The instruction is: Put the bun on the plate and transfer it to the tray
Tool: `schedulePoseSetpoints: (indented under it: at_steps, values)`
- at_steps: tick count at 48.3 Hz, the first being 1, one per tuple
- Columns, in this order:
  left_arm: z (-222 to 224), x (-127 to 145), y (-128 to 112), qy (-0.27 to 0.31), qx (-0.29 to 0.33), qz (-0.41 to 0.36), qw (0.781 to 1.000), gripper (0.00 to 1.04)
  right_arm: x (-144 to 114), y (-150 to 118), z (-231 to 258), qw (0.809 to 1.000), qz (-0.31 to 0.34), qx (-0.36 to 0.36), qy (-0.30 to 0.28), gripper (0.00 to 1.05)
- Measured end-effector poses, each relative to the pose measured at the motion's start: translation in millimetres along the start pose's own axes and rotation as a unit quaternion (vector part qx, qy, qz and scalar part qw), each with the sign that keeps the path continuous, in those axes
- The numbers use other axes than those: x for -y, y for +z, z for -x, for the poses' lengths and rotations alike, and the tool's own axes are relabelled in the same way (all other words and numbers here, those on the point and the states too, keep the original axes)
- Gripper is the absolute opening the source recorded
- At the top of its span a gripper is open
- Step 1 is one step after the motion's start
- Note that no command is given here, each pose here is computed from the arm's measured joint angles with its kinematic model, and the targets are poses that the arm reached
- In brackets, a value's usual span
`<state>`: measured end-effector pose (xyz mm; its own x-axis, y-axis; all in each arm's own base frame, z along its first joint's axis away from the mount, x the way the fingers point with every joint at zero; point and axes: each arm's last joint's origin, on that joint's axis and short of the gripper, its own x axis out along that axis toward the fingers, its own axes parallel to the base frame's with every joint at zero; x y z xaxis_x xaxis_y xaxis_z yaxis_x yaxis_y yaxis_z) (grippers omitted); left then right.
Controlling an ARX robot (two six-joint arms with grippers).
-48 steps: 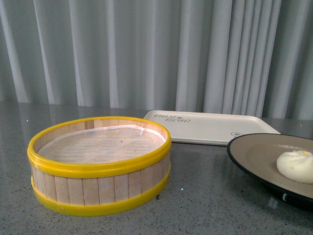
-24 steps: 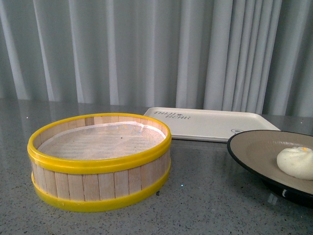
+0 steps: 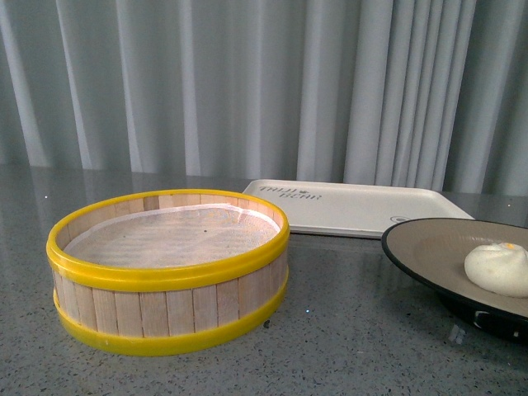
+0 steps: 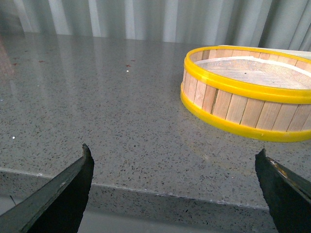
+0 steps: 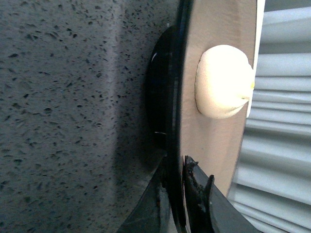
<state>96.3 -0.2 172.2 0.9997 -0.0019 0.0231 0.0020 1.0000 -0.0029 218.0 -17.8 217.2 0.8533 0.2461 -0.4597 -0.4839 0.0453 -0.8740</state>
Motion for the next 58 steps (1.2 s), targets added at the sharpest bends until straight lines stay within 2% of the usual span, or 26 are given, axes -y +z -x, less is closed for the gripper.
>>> schedulePoseSetpoints:
  at_steps: [3,14,24,30,34,41,50,58]
  values:
    - [0,0,0,0.000,0.000,0.000,1.000,0.98,2,1,2,1.000,0.010,0.004,-0.005,0.02]
    - [0,0,0,0.000,0.000,0.000,1.000,0.98,10,1,6,0.999,0.038,0.016,-0.012,0.02]
    - [0,0,0,0.000,0.000,0.000,1.000,0.98,23,0,8,0.995,0.092,0.011,-0.023,0.02]
    - [0,0,0,0.000,0.000,0.000,1.000,0.98,57,0,8,0.986,0.154,-0.008,-0.070,0.02]
    - [0,0,0,0.000,0.000,0.000,1.000,0.98,82,-1,4,0.981,0.167,-0.022,-0.101,0.02]
    - [0,0,0,0.000,0.000,0.000,1.000,0.98,113,-9,-26,0.982,0.142,-0.021,-0.127,0.02]
    - [0,0,0,0.000,0.000,0.000,1.000,0.98,132,-26,-79,0.988,0.098,-0.015,-0.118,0.02]
    - [0,0,0,0.000,0.000,0.000,1.000,0.98,138,-34,-105,0.991,0.077,-0.012,-0.109,0.02]
